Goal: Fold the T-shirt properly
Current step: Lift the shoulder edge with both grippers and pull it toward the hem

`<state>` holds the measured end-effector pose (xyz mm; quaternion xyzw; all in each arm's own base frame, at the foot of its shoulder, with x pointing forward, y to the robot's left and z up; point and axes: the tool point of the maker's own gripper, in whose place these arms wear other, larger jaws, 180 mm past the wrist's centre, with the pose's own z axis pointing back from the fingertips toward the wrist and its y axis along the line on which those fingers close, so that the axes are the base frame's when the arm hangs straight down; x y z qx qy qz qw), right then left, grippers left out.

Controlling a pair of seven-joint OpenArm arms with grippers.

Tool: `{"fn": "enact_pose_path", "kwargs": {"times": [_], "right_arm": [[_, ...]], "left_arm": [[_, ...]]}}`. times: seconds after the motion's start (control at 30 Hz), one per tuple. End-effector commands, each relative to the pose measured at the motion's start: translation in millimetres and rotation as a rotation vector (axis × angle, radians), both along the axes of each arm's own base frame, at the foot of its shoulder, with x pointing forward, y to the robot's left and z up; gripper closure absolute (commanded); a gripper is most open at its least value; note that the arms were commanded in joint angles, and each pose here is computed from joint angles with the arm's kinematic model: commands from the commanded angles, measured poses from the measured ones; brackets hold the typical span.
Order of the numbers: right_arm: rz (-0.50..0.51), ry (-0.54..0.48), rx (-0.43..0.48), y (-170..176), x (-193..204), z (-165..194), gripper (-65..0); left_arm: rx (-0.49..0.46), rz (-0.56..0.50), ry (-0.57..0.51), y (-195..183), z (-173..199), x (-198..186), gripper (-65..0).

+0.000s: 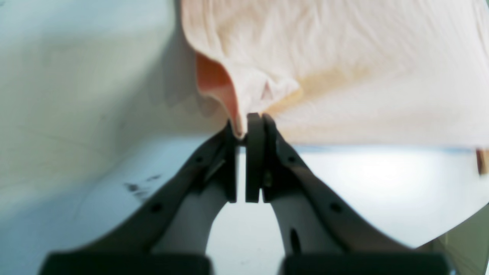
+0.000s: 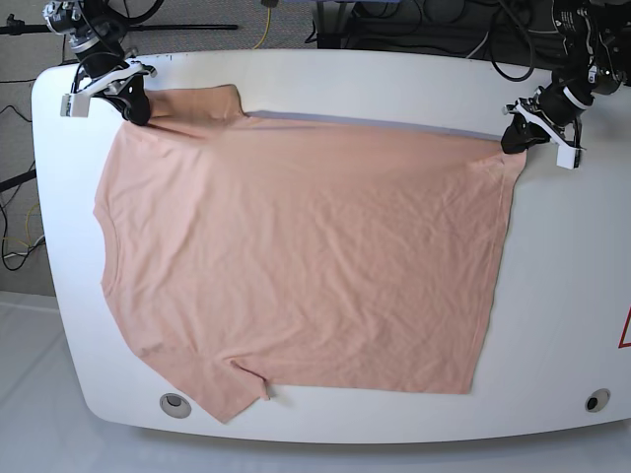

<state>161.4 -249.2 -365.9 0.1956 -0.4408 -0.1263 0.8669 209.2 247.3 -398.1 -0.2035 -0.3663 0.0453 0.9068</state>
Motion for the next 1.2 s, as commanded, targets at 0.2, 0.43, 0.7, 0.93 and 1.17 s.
{"fn": "enact_pose_path", "kwargs": {"times": [0.2, 0.43, 0.7, 0.93, 1.17], "right_arm": [[0.040, -0.020, -0.020, 7, -4, 11, 0.0], [0.042, -0.072, -0.026, 7, 8, 25, 0.0], [0.047, -0.081, -0.022, 10, 14, 25, 0.0], [0.052, -0.085, -0.020, 12, 20, 23, 0.0], [0.057, -0.120, -0.027, 12, 35, 31, 0.0]], "left_arm": [[0.043, 0.084, -0.047, 34, 15, -5, 0.0], [0.049, 0.094, -0.088, 37, 28, 15, 0.0], [0.045, 0.084, -0.121, 33, 35, 31, 0.0], [0.042, 0.084, -0.138, 31, 39, 42, 0.0], [0.028, 0.086, -0.149, 27, 41, 52, 0.0]]}}
